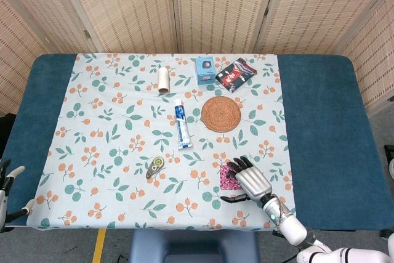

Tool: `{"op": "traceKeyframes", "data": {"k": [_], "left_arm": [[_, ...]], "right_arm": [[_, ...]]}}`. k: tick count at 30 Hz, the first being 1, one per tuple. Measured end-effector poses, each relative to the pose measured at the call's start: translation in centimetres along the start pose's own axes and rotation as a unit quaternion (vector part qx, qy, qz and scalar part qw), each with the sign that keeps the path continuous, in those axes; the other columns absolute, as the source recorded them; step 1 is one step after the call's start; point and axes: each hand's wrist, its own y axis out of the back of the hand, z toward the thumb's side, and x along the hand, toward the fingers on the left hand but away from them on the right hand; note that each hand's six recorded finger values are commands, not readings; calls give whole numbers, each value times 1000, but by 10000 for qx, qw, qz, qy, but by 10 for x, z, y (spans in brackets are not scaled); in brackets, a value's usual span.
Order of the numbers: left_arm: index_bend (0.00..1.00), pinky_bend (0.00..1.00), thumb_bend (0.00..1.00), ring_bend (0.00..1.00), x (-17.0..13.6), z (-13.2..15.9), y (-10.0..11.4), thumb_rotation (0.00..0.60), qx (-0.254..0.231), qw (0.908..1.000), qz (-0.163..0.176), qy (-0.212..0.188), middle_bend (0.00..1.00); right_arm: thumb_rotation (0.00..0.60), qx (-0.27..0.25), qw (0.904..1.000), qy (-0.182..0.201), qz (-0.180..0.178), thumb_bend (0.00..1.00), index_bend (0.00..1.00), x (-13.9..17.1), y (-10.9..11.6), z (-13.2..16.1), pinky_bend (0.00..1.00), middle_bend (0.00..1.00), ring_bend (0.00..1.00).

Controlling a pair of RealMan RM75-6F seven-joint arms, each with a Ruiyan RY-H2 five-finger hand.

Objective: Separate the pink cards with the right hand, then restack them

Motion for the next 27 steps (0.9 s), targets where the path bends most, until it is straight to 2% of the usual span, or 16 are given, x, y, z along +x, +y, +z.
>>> {"op": "traceKeyframes", "data": {"k": [21, 27], "left_arm": [[217, 0, 257, 116, 1, 7, 0, 600, 4, 10000, 11, -74, 63], [217, 0, 257, 115, 0, 10, 0, 600, -18, 9999, 8, -116, 63]], "right_arm": [[68, 58, 9971, -754, -14, 180, 309, 52, 1, -61, 0, 150, 0], [68, -42, 9978, -643, -148, 179, 309, 54, 7, -55, 0, 150, 0]]}}
